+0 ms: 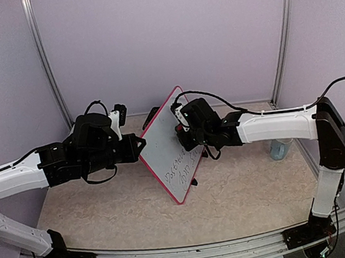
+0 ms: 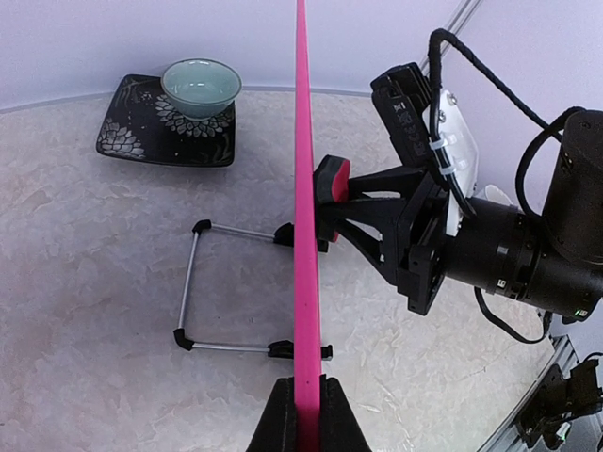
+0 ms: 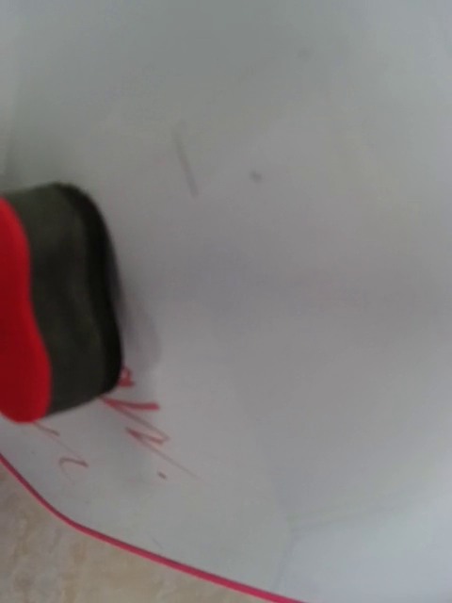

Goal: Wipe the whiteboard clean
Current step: Erase the whiteboard at the center of the board.

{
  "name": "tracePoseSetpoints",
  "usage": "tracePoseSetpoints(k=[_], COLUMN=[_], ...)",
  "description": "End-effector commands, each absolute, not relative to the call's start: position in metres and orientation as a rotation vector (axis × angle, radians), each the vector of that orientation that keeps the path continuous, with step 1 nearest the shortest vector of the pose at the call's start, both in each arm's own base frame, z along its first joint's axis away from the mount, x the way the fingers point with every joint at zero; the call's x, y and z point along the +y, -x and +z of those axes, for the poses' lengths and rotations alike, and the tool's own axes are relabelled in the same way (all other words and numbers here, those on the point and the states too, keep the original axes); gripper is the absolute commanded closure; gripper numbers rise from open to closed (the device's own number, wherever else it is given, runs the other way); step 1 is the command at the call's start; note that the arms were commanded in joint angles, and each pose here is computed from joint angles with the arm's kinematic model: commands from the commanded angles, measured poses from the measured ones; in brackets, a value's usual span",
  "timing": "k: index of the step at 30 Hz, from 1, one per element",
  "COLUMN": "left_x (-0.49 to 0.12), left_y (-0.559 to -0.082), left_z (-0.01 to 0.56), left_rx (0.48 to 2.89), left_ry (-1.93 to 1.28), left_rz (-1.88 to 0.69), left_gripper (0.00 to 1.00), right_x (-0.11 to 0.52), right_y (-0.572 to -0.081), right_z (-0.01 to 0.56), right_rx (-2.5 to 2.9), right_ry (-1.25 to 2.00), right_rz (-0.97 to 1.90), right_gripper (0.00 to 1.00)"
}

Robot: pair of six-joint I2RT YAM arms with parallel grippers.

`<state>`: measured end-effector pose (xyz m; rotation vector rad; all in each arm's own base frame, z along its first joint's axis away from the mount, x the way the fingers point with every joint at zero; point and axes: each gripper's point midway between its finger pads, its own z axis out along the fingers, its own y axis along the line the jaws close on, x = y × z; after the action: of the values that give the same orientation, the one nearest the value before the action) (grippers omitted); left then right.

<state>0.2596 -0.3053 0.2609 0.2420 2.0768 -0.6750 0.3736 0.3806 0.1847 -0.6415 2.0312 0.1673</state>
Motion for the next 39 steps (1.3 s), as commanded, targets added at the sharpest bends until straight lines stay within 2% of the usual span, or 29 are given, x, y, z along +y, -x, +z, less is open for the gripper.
tracePoseSetpoints(k=[1,5,8,17,21,25,34,39], left_x=[-0.324,-0.324,-0.324,-0.323,-0.322,-0.322,-0.322,-0.324], left_y=[-0.242,-0.242,-0.242,-0.240,-0.239,-0.238,-0.239,-0.239], left_z=[0.262,0.263,0.263,0.262,0.263,0.262,0.262,0.262], left_rx=[2.079,2.076,2.076,2.079,2.077,2.079,2.078,2.075], left_ry=[-0.372,-0.373,-0.372,-0.370,-0.367,-0.367,-0.369,-0.373], left_rz=[-0.754,-0.753,-0.755,-0.763,-0.766,-0.764,-0.761,-0.764], left_gripper=[1.00,1.00,1.00,1.00,1.00,1.00,1.00,1.00], right_x=[0.399,0.409,0.413,0.397,0.386,0.386,0.393,0.392], right_y=[-0.359,-0.340,-0.328,-0.348,-0.361,-0.369,-0.370,-0.376], right_z=[0.219,0.256,0.260,0.165,0.146,0.160,0.240,0.240], right_rx=[1.972,1.899,1.885,2.073,2.112,2.088,1.946,1.946], right_ry=[0.673,0.679,0.683,0.644,0.612,0.604,0.589,0.587], right_rz=[0.325,0.430,0.488,0.314,0.250,0.247,0.338,0.288], right_gripper=[0.75,0.75,0.75,0.75,0.75,0.75,0.75,0.75])
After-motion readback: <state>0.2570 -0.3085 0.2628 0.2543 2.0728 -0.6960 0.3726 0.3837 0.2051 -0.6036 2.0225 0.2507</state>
